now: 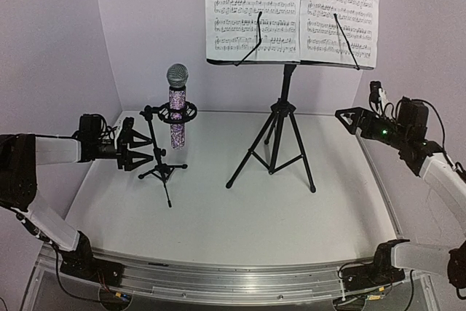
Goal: Pack up the instrument practice props
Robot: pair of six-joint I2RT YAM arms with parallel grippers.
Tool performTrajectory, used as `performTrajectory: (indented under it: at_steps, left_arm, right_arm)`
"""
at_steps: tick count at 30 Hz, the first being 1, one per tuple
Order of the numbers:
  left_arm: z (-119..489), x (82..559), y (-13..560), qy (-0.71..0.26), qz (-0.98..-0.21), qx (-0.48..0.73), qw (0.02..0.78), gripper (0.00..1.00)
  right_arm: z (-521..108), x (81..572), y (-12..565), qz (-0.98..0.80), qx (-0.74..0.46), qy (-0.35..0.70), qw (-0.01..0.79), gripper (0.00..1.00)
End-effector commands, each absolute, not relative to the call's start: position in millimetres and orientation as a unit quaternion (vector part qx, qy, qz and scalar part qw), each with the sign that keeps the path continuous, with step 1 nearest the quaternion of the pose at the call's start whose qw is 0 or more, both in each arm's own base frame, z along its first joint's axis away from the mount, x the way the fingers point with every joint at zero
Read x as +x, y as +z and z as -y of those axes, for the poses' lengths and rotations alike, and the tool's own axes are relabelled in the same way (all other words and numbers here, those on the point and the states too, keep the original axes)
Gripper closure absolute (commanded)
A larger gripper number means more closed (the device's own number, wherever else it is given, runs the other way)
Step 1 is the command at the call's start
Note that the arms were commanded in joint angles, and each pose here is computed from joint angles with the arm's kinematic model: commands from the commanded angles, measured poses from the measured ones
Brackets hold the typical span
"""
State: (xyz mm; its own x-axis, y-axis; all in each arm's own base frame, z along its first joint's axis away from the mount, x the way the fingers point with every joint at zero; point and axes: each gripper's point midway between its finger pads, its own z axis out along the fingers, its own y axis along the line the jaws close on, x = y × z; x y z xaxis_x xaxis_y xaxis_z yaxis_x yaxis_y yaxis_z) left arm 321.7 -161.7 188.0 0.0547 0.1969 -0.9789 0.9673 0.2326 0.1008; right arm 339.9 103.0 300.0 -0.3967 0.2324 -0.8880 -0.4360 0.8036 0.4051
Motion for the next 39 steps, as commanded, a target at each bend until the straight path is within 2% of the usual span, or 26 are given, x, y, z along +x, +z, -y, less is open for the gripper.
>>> performTrajectory:
  at_steps: [1,6,22,28,33,39]
  left_arm:
    - [182,329,193,-0.367,-0.547,0.526,0.537,0.32]
    - [185,344,183,-0.365,-0.559,0.519,0.534,0.41]
    - [187,342,179,-0.386,-0.556,0.524,0.517,0.99]
    - [189,325,186,-0.427,-0.558,0.501,0.506,1.00]
    - [196,298,187,-0.453,-0.583,0.453,0.499,1.00]
    - [207,277,184,-0.435,-0.591,0.428,0.528,1.00]
  right_arm:
    - [-110,331,324,-0.760,-0.077,0.326,0.557,0.08]
    - [-111,327,329,-0.757,-0.074,0.329,0.560,0.09]
    - [-109,325,333,-0.758,-0.068,0.327,0.561,0.10]
    - [-116,322,335,-0.786,-0.059,0.328,0.520,0.15]
    - [-146,305,348,-0.799,-0.082,0.318,0.503,0.17]
    - [-190,284,352,-0.822,-0.078,0.350,0.444,0.18]
